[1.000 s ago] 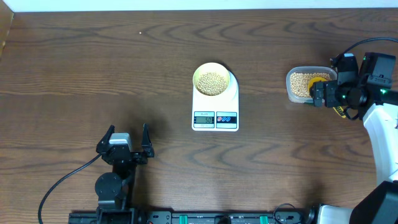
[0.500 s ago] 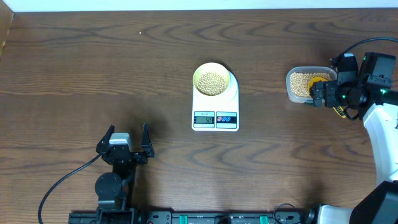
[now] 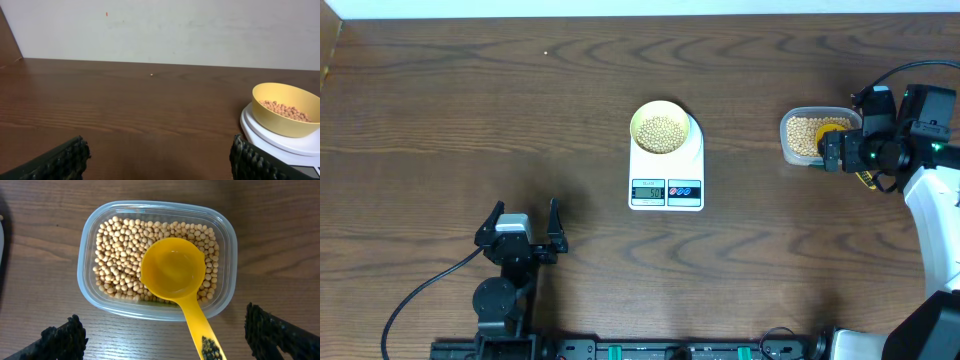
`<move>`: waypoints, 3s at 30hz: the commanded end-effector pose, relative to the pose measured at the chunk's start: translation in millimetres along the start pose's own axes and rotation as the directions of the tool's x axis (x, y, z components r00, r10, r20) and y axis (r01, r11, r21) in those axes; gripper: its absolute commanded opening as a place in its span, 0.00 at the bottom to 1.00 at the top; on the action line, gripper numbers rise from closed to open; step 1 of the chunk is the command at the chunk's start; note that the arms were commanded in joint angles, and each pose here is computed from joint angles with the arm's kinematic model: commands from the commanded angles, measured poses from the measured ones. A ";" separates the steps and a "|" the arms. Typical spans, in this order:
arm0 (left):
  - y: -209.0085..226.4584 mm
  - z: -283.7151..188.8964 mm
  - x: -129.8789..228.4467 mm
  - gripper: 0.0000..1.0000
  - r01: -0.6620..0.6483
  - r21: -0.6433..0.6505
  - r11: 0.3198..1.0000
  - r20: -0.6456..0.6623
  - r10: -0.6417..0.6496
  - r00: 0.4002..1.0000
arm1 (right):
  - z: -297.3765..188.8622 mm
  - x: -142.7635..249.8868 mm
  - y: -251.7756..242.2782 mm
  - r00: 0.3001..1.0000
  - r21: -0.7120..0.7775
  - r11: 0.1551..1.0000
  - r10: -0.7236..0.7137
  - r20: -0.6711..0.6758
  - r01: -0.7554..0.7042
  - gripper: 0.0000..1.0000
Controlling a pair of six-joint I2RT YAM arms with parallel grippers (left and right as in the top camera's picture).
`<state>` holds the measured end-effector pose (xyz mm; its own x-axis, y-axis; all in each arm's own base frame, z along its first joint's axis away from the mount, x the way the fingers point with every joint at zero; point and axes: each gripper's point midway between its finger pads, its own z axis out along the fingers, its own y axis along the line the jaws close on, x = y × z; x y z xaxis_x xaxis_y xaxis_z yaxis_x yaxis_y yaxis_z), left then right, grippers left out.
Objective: Scoop item into bowl and weigh 50g on scale
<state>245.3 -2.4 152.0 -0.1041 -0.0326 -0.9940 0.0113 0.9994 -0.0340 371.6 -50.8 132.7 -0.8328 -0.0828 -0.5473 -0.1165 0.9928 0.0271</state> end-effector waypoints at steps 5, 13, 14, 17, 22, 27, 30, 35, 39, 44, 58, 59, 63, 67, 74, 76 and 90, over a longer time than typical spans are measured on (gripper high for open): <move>1.9 0.3 14.8 0.92 -0.016 -0.007 1.000 -0.049 0.016 0.999 | -4.0 -2.1 3.3 1.000 -0.005 1.000 -0.018 0.013 0.018 0.99; 2.0 0.3 14.8 0.92 -0.016 -0.007 1.000 -0.049 0.016 0.999 | -4.2 1.3 -9.8 0.999 0.067 0.997 -0.048 -0.010 0.049 0.99; 1.9 0.3 14.8 0.92 -0.016 -0.007 1.000 -0.049 0.016 0.999 | -4.4 2.2 -12.4 0.998 0.082 0.995 -0.054 -0.016 0.055 0.99; 1.9 0.3 14.8 0.92 -0.016 -0.007 1.000 -0.049 0.016 0.999 | -5.1 4.1 -18.4 0.998 0.117 0.992 -0.052 -0.029 0.055 0.99; 1.9 0.3 14.8 0.92 -0.016 -0.007 1.000 -0.049 0.016 0.999 | -5.0 3.9 -18.2 0.998 0.117 0.992 -0.053 -0.028 0.056 0.99; 2.0 0.3 14.8 0.92 -0.016 -0.007 1.000 -0.049 0.016 0.999 | -3.0 -15.3 -5.7 0.995 0.057 0.996 -0.072 0.070 0.069 0.99; 1.9 0.3 14.8 0.92 -0.016 -0.007 1.000 -0.049 0.016 0.999 | 0.9 -30.1 12.9 0.978 0.006 0.995 -0.097 0.185 0.097 0.99; 1.9 0.3 14.8 0.92 -0.016 -0.007 1.000 -0.049 0.016 0.999 | 4.3 -34.4 32.7 0.925 0.016 1.000 -0.019 0.380 0.014 0.99; 2.0 0.3 14.8 0.92 -0.016 -0.007 1.000 -0.049 0.016 0.999 | -3.7 -29.6 40.0 0.862 0.026 0.997 0.049 0.505 -0.072 0.99; 1.9 0.3 14.8 0.92 -0.016 -0.007 1.000 -0.049 0.016 0.999 | -12.6 -9.7 44.5 0.805 0.014 0.987 0.120 0.581 -0.158 0.99; 2.0 0.3 14.8 0.92 -0.016 -0.007 1.000 -0.049 0.016 0.999 | -43.5 59.3 66.3 0.679 -0.056 0.986 0.150 0.719 -0.158 0.99; 1.9 0.3 14.8 0.92 -0.016 -0.007 1.000 -0.049 0.016 0.999 | -43.8 64.1 66.6 0.671 -0.059 0.985 0.152 0.726 -0.160 0.99; 1.9 0.3 14.8 0.92 -0.016 -0.007 1.000 -0.049 0.016 0.999 | -44.9 74.7 67.1 0.673 -0.056 0.985 0.151 0.724 -0.162 0.99; 1.9 0.3 14.8 0.92 -0.016 -0.007 1.000 -0.049 0.016 0.999 | -55.4 72.5 67.9 0.648 -0.053 0.987 0.139 0.749 -0.151 0.99; 1.9 0.3 14.8 0.92 -0.016 -0.007 1.000 -0.049 0.016 0.999 | -68.7 69.4 68.8 0.610 -0.056 0.988 0.133 0.781 -0.144 0.99; 1.9 0.3 14.8 0.92 -0.016 -0.007 1.000 -0.049 0.016 0.999 | -69.7 70.9 69.1 0.610 -0.056 0.988 0.133 0.781 -0.144 0.99; 2.0 0.3 14.8 0.92 -0.016 -0.007 1.000 -0.049 0.016 0.999 | -79.5 86.8 71.6 0.605 -0.056 0.988 0.132 0.785 -0.143 0.99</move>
<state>245.1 -1.6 152.2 -0.1051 -0.0323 -0.9939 0.0068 0.9994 -0.0332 250.8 5.1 150.7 -0.1101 0.1356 -0.9846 -0.0233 0.9900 0.1389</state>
